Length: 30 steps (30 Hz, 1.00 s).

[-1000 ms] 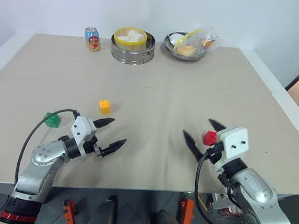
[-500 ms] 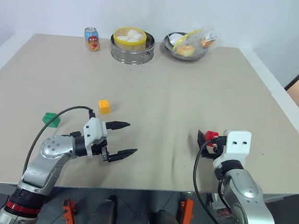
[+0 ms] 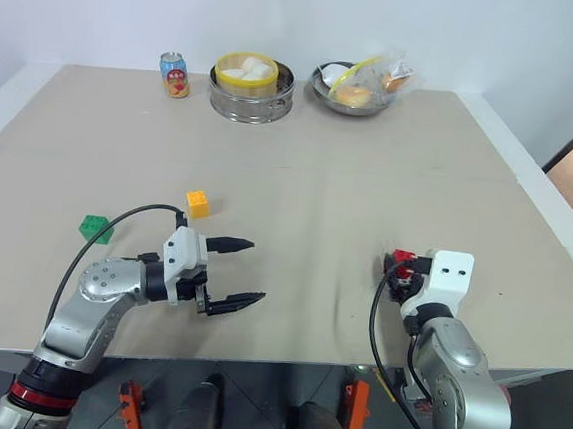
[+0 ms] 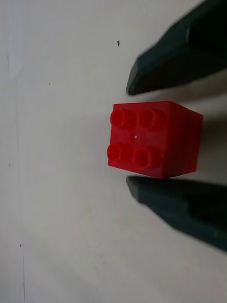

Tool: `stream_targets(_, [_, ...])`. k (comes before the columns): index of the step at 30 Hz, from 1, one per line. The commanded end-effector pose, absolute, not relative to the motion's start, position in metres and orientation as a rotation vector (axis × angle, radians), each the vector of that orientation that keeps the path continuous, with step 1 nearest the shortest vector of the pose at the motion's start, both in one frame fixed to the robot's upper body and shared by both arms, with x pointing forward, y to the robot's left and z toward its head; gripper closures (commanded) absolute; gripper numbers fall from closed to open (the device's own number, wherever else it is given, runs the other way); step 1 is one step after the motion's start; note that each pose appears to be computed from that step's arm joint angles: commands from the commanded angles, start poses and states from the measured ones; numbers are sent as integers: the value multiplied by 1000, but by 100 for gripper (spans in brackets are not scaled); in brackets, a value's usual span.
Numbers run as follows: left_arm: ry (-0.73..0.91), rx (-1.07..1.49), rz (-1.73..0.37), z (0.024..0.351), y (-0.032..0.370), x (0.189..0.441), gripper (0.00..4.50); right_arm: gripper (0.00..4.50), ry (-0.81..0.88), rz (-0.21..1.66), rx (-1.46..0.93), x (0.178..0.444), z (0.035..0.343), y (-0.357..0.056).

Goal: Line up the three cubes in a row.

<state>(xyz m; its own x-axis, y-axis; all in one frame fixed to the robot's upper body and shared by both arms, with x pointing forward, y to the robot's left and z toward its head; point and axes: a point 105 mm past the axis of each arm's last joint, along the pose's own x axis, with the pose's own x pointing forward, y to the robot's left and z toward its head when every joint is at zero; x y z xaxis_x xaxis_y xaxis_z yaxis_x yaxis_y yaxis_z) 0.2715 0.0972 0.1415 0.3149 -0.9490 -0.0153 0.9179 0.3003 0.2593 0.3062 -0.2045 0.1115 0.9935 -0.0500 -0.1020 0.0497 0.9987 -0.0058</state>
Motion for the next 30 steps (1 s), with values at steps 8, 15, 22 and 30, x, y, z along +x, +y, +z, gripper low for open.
stream_targets(8, [-173,248,-1217,149,104,271,0,325,-3,232,-120,311,149,-163])
stream_targets(15, [-107,287,-1206,133,118,267,0,325,-10,856,-286,310,177,-79])
stream_targets(22, [-111,269,-1181,134,121,264,0,325,137,1114,-361,316,163,-71])
stream_targets(30, [-105,260,-1145,134,127,259,0,325,213,1242,-390,319,156,-75])
